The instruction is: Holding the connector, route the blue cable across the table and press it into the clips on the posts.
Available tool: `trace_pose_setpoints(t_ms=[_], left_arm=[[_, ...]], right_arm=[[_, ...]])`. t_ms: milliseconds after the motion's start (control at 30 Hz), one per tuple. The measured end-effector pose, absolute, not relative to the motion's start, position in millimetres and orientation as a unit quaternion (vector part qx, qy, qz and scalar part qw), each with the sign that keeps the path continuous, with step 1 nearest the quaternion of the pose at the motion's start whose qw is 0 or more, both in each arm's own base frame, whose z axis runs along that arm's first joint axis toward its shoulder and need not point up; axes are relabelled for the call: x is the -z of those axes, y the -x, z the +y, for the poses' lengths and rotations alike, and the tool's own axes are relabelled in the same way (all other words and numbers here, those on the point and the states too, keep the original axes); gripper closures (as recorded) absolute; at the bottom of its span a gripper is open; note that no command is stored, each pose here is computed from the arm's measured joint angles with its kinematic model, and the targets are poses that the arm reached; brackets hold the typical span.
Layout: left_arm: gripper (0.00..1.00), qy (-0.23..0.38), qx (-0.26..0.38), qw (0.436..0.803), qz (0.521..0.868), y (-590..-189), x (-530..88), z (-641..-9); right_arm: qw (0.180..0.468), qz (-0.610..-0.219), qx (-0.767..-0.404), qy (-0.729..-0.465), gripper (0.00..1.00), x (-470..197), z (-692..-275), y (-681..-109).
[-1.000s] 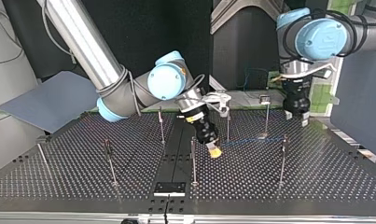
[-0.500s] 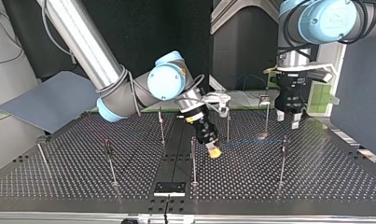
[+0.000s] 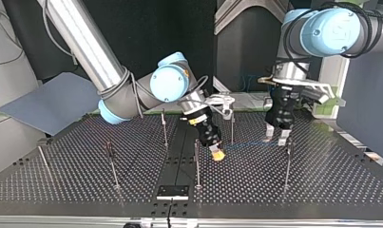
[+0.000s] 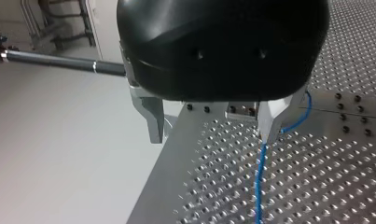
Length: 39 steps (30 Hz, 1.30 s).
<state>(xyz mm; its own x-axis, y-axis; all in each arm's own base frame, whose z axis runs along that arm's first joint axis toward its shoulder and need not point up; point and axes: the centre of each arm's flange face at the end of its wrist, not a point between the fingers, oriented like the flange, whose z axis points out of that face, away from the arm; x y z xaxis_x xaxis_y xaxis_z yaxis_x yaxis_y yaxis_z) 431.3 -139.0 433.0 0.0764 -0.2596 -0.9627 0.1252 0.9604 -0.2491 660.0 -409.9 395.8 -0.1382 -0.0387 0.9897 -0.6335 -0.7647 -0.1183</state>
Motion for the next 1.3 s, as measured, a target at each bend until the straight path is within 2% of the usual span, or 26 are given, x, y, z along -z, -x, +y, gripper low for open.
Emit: trace_pose_setpoints(t_ms=[200,500,933,1300], left_arm=[[0.0,0.048,0.123,0.734,0.666,-437.5,-432.4,-140.6],[0.0,0.042,0.075,0.719,0.69,-460.0,-413.2,-138.2],[0.0,0.029,0.071,0.719,0.691,-489.0,-416.4,-152.6],[0.0,0.044,0.055,0.726,0.684,-509.4,-423.3,-157.8]], right_arm=[[0.211,-0.271,-0.703,-0.622,1.0,-395.0,-410.8,-659.5],[0.212,-0.272,-0.703,-0.622,1.0,-394.7,-412.2,-658.6],[0.213,-0.273,-0.703,-0.621,1.0,-395.1,-414.4,-657.5],[0.213,-0.273,-0.702,-0.622,1.0,-394.4,-414.6,-657.6]])
